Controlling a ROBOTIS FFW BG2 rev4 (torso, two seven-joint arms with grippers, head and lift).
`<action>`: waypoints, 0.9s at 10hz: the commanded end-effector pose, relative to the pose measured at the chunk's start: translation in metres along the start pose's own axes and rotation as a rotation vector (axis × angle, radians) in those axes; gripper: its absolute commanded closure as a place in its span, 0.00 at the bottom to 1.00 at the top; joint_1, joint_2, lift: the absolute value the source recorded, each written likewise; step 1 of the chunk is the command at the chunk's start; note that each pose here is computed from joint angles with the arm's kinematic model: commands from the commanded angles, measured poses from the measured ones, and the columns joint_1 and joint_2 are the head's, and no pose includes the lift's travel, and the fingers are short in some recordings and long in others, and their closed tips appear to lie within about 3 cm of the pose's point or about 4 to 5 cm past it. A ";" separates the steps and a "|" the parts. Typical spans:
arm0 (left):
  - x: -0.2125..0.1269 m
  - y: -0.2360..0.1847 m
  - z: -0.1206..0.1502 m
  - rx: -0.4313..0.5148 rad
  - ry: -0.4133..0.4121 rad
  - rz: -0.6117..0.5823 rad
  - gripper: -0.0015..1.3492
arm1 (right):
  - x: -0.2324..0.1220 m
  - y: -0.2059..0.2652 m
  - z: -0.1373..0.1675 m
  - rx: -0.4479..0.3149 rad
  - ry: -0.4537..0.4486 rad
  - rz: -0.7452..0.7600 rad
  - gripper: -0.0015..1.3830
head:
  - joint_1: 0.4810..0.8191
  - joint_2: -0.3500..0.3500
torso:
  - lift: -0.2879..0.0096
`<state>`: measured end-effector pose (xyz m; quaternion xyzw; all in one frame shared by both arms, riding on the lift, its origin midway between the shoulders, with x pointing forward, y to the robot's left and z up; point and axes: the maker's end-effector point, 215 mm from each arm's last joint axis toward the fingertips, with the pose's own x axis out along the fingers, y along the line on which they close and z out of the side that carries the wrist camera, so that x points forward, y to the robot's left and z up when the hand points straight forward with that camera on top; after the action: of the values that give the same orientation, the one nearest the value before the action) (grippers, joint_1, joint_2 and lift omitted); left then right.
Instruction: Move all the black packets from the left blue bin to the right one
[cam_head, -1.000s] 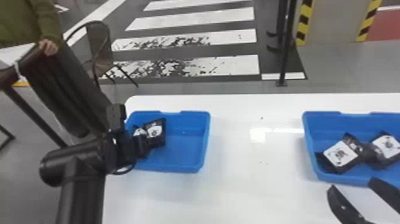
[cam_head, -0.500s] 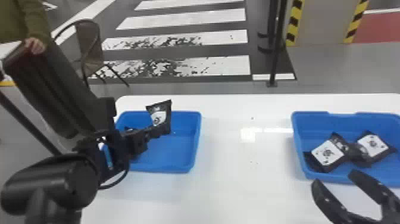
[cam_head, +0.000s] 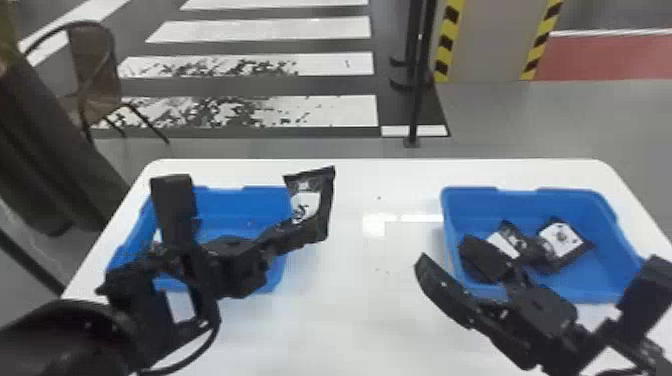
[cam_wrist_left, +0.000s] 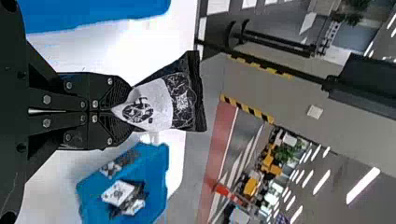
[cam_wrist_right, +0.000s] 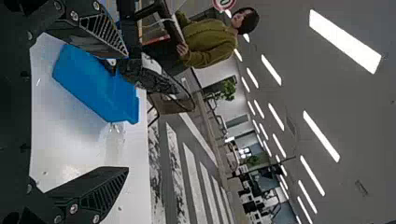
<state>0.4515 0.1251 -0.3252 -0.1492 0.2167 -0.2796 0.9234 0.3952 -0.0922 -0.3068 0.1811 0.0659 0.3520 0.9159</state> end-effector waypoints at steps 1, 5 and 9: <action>0.006 -0.040 -0.008 -0.009 0.008 -0.087 0.90 | 0.023 0.006 0.008 0.050 -0.013 0.058 0.12 | 0.63 0.56 | 0.50; 0.017 -0.128 -0.026 -0.032 0.046 -0.294 0.90 | 0.061 -0.006 0.025 0.081 -0.016 0.119 0.13 | 0.63 0.44 | 0.50; 0.017 -0.141 -0.030 -0.040 0.058 -0.324 0.90 | 0.068 0.008 0.023 0.144 -0.026 0.162 0.91 | 0.63 0.40 | 0.50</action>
<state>0.3862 -0.0027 -0.3008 -0.1919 0.2219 -0.4250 0.8563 0.4475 -0.0476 -0.2800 0.2535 0.0641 0.4181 0.8700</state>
